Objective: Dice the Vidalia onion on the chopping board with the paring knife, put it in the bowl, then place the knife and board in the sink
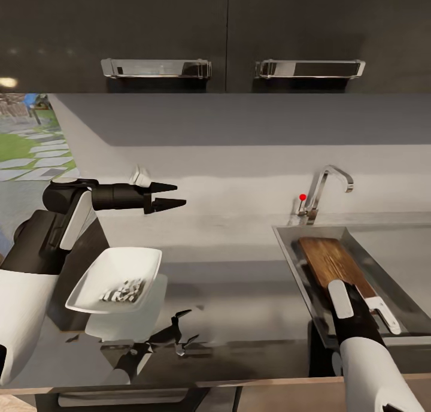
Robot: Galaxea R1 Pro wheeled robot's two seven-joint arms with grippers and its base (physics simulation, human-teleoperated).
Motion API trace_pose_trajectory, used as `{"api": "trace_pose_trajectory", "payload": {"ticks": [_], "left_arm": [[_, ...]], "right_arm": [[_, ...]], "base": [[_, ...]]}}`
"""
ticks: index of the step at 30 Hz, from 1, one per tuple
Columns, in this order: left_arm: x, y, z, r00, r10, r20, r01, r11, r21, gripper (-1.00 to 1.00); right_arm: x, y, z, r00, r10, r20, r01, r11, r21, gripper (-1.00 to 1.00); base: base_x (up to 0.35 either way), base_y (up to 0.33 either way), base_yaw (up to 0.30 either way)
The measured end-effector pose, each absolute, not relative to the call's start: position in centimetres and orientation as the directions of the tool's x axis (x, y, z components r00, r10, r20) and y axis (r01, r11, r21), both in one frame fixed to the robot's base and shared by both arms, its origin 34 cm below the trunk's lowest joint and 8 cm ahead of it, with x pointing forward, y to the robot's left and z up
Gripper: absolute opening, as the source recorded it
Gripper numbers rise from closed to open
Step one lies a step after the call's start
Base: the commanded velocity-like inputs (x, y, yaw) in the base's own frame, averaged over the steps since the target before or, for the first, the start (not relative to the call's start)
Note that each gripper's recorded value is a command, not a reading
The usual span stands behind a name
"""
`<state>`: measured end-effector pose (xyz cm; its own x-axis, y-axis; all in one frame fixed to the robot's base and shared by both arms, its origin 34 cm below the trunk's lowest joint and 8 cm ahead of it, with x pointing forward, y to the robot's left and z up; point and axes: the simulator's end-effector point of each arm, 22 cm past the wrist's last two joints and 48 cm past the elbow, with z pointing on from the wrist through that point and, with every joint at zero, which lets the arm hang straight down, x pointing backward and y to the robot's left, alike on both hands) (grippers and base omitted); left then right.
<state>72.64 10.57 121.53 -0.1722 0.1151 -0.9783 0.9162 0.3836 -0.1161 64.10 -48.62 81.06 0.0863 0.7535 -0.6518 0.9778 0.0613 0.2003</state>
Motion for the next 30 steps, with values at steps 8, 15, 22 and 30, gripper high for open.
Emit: {"api": "trace_pose_trajectory", "payload": {"ticks": [8,15,22,30], "left_arm": [[72.64,10.57,121.53,-0.172,0.115,-0.978,0.916,0.384,-0.116,1.00],[72.64,10.58,121.53,-0.172,0.115,-0.978,0.916,0.384,-0.116,1.00],[72.64,10.55,121.54,-0.172,0.115,-0.978,0.916,0.383,-0.116,1.00],[72.63,10.54,121.53,-0.172,0.115,-0.978,0.916,0.383,-0.116,1.00]], "right_arm": [[63.94,-48.61,80.31,0.072,0.756,-0.651,0.979,0.071,0.191,-1.00],[63.87,-48.84,80.29,0.072,0.755,-0.652,0.979,0.070,0.189,-1.00],[63.87,-48.86,80.28,0.072,0.755,-0.652,0.979,0.070,0.189,-1.00],[63.86,-48.84,80.25,0.070,0.756,-0.651,0.980,0.071,0.188,-1.00]], "base": [[0.000,0.000,0.000],[0.000,0.000,0.000],[0.000,0.000,0.000],[0.000,0.000,0.000]]}}
